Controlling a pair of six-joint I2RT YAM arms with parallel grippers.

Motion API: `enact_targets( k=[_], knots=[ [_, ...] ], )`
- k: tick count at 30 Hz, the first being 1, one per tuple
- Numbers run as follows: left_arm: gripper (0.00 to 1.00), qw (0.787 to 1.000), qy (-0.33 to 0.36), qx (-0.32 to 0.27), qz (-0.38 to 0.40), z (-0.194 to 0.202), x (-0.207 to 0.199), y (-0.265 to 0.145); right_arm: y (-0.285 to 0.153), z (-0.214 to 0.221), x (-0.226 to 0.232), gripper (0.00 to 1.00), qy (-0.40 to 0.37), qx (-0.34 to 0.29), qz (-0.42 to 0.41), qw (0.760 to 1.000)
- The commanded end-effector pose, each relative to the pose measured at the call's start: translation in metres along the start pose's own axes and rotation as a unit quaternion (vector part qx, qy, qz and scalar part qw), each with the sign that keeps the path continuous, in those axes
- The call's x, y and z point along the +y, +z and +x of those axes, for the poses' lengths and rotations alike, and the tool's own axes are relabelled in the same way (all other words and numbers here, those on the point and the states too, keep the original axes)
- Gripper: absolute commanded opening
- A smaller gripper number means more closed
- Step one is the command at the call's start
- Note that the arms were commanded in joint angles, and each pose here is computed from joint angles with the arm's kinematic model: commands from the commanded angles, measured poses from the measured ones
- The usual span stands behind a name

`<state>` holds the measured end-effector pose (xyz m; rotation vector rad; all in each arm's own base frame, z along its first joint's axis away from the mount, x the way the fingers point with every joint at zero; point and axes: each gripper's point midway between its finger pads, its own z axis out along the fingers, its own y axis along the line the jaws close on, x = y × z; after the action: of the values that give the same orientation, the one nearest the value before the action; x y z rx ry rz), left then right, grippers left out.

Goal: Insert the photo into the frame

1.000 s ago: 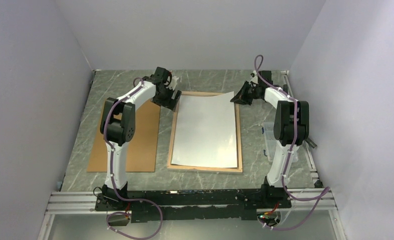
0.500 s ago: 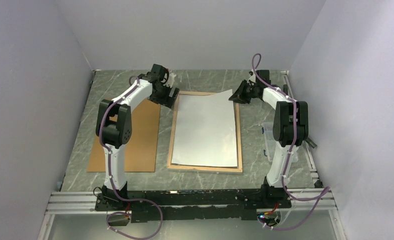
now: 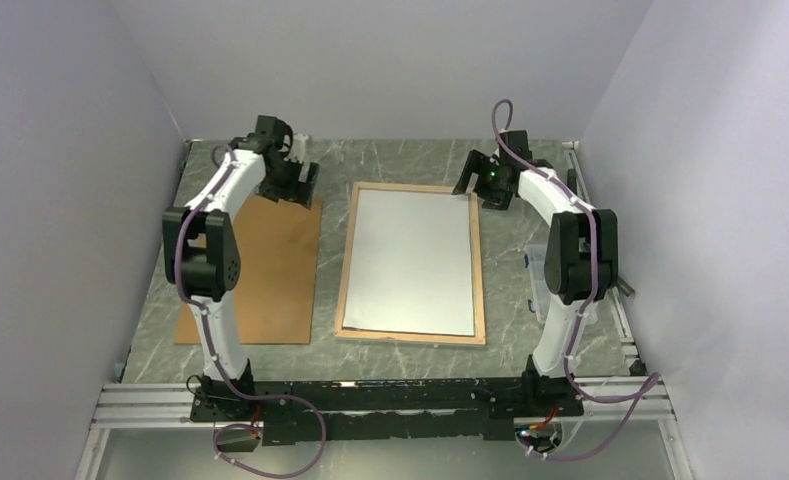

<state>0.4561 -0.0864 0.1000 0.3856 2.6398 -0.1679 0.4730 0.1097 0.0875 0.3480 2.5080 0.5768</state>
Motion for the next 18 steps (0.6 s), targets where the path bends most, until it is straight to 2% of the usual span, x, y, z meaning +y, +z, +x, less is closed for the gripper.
enact_targets(
  k=[1,4,7,11,13,15,17,18],
  knots=[
    [0.94,0.999,-0.004,-0.049,-0.021,-0.017,0.020,-0.062,-0.054,-0.044,0.006,0.98,-0.038,-0.099,0.083,0.991],
    [0.94,0.997,-0.007,-0.052,-0.055,-0.011,0.042,-0.087,-0.074,-0.044,0.021,1.00,-0.057,-0.128,0.099,0.985],
    [0.94,0.992,-0.019,-0.068,-0.101,-0.007,0.073,-0.116,-0.085,-0.022,0.074,1.00,-0.099,-0.137,0.074,0.983],
    [0.94,0.979,-0.055,-0.091,-0.173,0.010,0.129,-0.163,-0.091,0.049,0.187,1.00,-0.177,-0.129,-0.004,0.976],
    [0.95,0.971,-0.080,-0.100,-0.201,0.027,0.157,-0.182,-0.092,0.087,0.236,1.00,-0.187,-0.118,-0.055,0.974],
    [0.95,0.965,-0.109,-0.086,-0.224,0.058,0.187,-0.190,-0.087,0.123,0.278,1.00,-0.166,-0.073,-0.142,0.973],
    [0.88,0.961,-0.124,-0.057,-0.242,0.088,0.208,-0.188,-0.080,0.157,0.304,1.00,-0.165,-0.035,-0.186,0.968],
    [0.83,0.958,-0.134,-0.044,-0.248,0.104,0.217,-0.186,-0.074,0.172,0.311,1.00,-0.174,-0.026,-0.180,0.968]
  ],
)
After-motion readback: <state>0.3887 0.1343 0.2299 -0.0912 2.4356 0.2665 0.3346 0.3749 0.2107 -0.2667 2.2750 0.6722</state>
